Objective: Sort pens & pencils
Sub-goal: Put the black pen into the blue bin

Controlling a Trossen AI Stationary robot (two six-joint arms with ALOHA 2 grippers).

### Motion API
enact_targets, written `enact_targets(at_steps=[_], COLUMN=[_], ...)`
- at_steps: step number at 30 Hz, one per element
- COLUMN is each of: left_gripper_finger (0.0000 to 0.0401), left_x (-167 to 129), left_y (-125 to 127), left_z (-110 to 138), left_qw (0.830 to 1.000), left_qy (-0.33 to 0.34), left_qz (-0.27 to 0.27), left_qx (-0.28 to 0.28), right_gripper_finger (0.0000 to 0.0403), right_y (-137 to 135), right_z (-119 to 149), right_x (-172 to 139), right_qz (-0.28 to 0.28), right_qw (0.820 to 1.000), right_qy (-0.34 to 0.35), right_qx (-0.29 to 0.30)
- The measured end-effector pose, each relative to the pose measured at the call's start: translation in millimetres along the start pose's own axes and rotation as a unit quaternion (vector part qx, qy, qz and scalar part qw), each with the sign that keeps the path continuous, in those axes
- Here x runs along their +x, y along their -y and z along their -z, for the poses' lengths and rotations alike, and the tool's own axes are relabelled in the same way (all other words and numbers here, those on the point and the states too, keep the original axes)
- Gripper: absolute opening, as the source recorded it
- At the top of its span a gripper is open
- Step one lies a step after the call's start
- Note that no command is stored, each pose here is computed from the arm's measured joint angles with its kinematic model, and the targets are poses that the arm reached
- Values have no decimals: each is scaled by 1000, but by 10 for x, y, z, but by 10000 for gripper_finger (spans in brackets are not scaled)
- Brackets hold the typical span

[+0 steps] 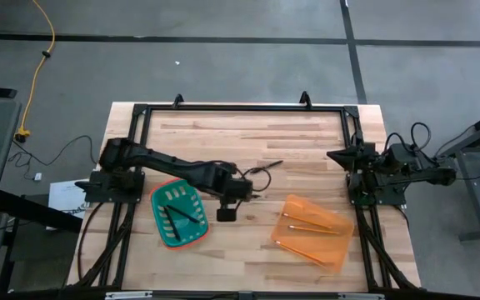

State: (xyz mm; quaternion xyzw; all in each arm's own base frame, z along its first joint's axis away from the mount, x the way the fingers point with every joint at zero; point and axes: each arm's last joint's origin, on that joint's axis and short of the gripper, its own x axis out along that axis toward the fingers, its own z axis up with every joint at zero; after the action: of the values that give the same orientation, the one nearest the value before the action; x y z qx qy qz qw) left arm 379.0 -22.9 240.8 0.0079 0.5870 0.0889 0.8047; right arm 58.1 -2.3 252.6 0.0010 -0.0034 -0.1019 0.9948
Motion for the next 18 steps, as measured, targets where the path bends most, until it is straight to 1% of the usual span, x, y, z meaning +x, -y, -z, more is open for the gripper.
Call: enact_targets(at_steps=[5, 10, 14, 18], left_gripper_finger=[10, 11, 11, 12], left_x=[-374, -656, -753, -741], left_y=[69, 208, 320, 386], left_z=[105, 330, 558, 823], left_qw=[999, 998, 997, 995], left_qy=[23, 32, 43, 38], left_qz=[5, -20, -33, -45], left_qx=[-32, -44, -59, -75], right_gripper_finger=[0, 0, 0, 0], right_y=[0, 0, 0, 0], right_z=[8, 13, 17, 18], right_x=[0, 1, 1, 1], right_qz=[0, 0, 0, 0], right_qw=[1000, 1000, 1000, 1000], right_qy=[-4, -6, -8, -9], right_qx=[-1, -2, -3, -3])
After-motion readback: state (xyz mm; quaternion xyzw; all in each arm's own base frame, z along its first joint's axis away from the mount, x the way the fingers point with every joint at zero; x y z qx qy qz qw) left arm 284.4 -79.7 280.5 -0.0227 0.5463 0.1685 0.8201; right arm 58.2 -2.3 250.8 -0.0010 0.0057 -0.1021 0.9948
